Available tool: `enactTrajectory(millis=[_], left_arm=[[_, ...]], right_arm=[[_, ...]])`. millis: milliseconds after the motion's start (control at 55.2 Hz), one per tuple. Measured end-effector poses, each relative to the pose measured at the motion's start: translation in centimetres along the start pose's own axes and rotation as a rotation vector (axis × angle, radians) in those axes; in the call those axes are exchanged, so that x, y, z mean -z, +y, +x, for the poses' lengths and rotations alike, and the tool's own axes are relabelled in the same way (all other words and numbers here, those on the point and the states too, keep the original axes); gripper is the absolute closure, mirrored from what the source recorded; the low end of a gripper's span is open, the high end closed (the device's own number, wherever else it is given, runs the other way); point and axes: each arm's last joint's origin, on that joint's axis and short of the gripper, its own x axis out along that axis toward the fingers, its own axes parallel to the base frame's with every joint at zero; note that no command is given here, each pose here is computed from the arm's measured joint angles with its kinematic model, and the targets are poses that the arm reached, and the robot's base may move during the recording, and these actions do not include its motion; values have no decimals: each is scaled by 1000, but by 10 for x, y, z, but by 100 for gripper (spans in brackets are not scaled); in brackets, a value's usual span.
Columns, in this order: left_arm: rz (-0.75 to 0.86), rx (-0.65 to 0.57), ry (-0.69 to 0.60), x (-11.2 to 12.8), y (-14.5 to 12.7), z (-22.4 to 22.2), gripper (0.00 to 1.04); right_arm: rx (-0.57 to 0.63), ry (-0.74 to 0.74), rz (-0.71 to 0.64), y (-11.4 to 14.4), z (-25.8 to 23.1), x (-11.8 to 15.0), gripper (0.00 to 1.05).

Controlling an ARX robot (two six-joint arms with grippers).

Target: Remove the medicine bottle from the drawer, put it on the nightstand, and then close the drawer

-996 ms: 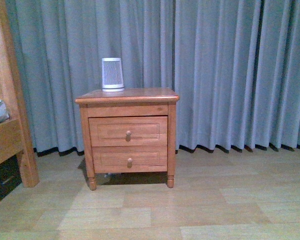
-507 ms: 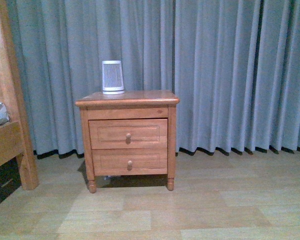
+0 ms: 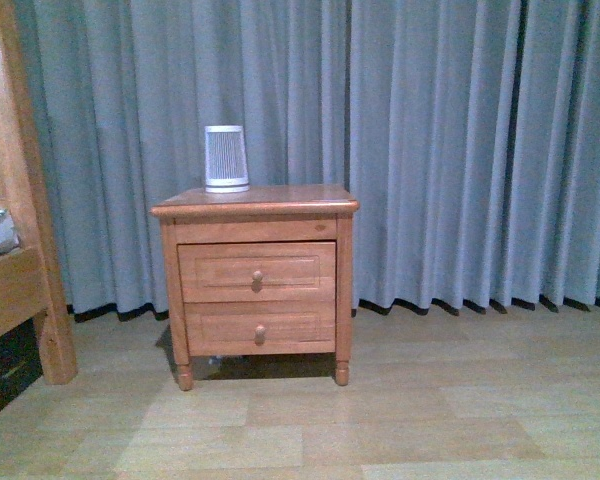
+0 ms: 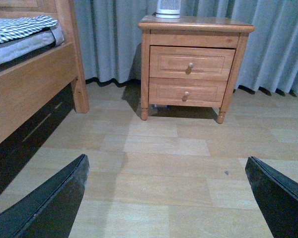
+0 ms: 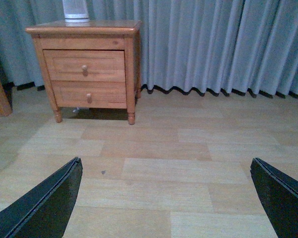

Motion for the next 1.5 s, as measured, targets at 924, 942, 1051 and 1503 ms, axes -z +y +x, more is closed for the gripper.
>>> enactTrajectory(millis=[924, 942, 1051, 1503], left_arm=[[0, 0, 0, 0, 0, 0, 7], [0, 0, 0, 0, 0, 0, 7], [0, 0, 0, 0, 0, 0, 7], [0, 0, 0, 0, 0, 0, 7]], right_arm=[[0, 0, 0, 0, 0, 0, 0], [0, 0, 0, 0, 0, 0, 0], [0, 0, 0, 0, 0, 0, 0], [0, 0, 0, 0, 0, 0, 0]])
